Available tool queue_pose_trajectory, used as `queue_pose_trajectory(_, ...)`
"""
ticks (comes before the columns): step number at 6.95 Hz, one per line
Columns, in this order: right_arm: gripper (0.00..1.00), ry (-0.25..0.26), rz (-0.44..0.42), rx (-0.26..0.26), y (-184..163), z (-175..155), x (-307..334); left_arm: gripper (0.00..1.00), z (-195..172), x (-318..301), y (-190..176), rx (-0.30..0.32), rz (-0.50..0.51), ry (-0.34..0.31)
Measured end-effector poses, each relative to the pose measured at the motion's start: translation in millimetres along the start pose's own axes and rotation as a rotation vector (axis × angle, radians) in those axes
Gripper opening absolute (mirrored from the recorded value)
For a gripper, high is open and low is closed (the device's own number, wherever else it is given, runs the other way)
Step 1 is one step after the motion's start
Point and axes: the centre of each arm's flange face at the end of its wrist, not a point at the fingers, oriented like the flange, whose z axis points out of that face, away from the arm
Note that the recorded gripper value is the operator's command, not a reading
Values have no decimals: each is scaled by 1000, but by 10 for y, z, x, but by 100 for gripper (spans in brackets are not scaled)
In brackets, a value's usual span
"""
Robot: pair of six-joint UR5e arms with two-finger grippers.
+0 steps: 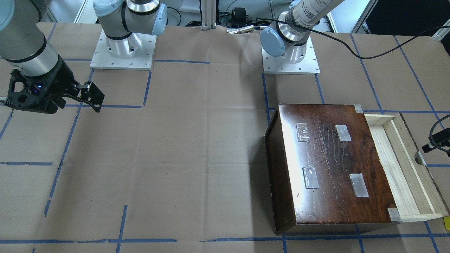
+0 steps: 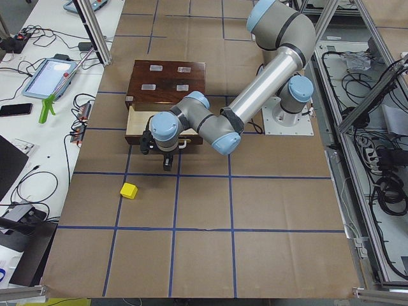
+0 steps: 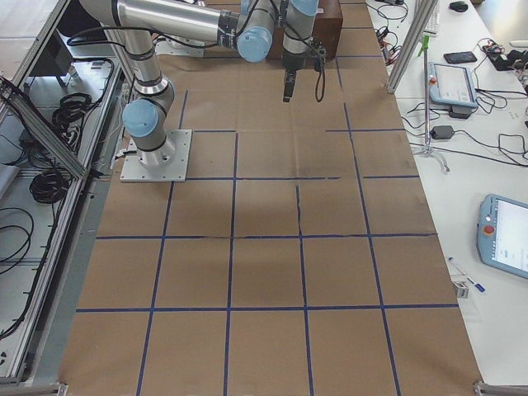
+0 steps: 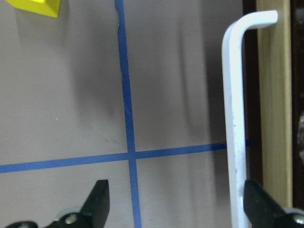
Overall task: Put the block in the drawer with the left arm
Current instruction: 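Release the handle and move the left gripper over the yellow cube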
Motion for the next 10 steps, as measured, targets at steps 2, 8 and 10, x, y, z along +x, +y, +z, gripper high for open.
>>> queue_pose_trajectory(2,100,0,0,0,-1,-2,0,99,-209,-81,-133,29,9,-36)
queue_pose_trajectory(8,100,0,0,0,-1,2,0,99,-280,-708,-687,65,24,-113)
queue_pose_trajectory(10,100,0,1,0,-2,1,0,99,-197,-970,-893,72,29,-131)
